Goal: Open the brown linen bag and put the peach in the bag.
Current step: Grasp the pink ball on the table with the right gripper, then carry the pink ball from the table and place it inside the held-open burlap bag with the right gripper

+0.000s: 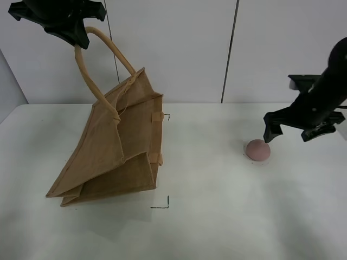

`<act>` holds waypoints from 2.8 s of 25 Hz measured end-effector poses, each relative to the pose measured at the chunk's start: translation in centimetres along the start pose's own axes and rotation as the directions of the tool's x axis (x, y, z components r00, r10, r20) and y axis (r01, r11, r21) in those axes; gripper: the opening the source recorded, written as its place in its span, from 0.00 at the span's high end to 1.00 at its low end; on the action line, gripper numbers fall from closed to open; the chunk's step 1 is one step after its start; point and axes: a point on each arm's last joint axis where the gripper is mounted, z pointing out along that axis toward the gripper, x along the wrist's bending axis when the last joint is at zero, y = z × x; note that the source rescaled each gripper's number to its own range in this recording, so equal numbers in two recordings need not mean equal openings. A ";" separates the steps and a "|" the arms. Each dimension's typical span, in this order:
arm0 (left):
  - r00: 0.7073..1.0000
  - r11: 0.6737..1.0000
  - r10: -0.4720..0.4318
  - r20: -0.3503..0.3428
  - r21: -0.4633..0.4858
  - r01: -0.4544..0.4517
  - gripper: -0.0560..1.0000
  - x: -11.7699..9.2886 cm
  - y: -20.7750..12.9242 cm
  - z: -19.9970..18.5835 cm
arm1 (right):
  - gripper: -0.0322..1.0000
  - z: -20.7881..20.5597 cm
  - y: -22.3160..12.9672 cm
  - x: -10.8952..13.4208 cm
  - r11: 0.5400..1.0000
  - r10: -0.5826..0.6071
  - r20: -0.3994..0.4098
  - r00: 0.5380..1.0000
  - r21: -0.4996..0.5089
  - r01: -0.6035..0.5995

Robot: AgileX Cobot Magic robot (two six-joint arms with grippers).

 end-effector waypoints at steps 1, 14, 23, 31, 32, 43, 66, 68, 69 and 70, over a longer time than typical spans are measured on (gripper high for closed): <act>1.000 1.000 0.000 0.000 0.000 0.000 0.95 0.0 0.0 0.0 | 0.00 1.3 0.9 -0.1 1.000 0.002 -0.001 1.000 0.019 -0.002; 1.000 1.000 0.000 0.000 -0.001 0.000 0.95 0.0 0.0 0.0 | 0.00 11.4 5.9 -0.3 0.991 0.029 -0.050 0.998 0.133 -0.022; 1.000 1.000 0.002 0.001 -0.004 -0.002 0.95 0.0 0.0 0.0 | 0.00 13.2 5.4 -0.3 0.985 0.018 -0.054 0.998 0.170 -0.009; 1.000 1.000 0.003 0.001 -0.004 -0.003 0.95 0.0 0.0 0.0 | 0.38 14.3 5.1 -0.4 0.982 0.017 -0.050 0.999 0.188 -0.007; 1.000 1.000 0.003 0.001 -0.004 -0.003 0.95 0.0 0.0 0.0 | 0.52 14.3 5.1 -0.4 0.982 0.016 -0.050 0.999 0.188 -0.007; 1.000 1.000 0.003 0.001 -0.004 -0.003 0.95 0.0 0.0 0.0 | 0.97 3.9 9.9 1.1 0.999 -0.014 -0.160 0.987 -0.045 0.007; 1.000 0.999 0.007 0.004 -0.037 -0.006 0.95 0.1 -0.1 -1.8 | 0.97 3.7 7.2 27.7 0.814 -0.556 -0.441 0.705 -0.461 0.354; 1.000 0.999 0.009 0.004 -0.037 -0.008 0.95 0.1 -0.1 -1.8 | 0.97 5.4 7.0 28.6 0.805 -0.560 -0.418 0.715 -0.478 0.351; 1.000 0.999 0.009 0.004 -0.037 -0.009 0.95 0.1 -0.1 -1.8 | 0.97 6.2 6.8 29.0 0.801 -0.562 -0.408 0.719 -0.484 0.352; 1.000 0.999 0.009 0.004 -0.037 -0.009 0.95 0.1 -0.1 -1.8 | 0.97 7.2 6.6 29.4 0.798 -0.564 -0.396 0.725 -0.490 0.352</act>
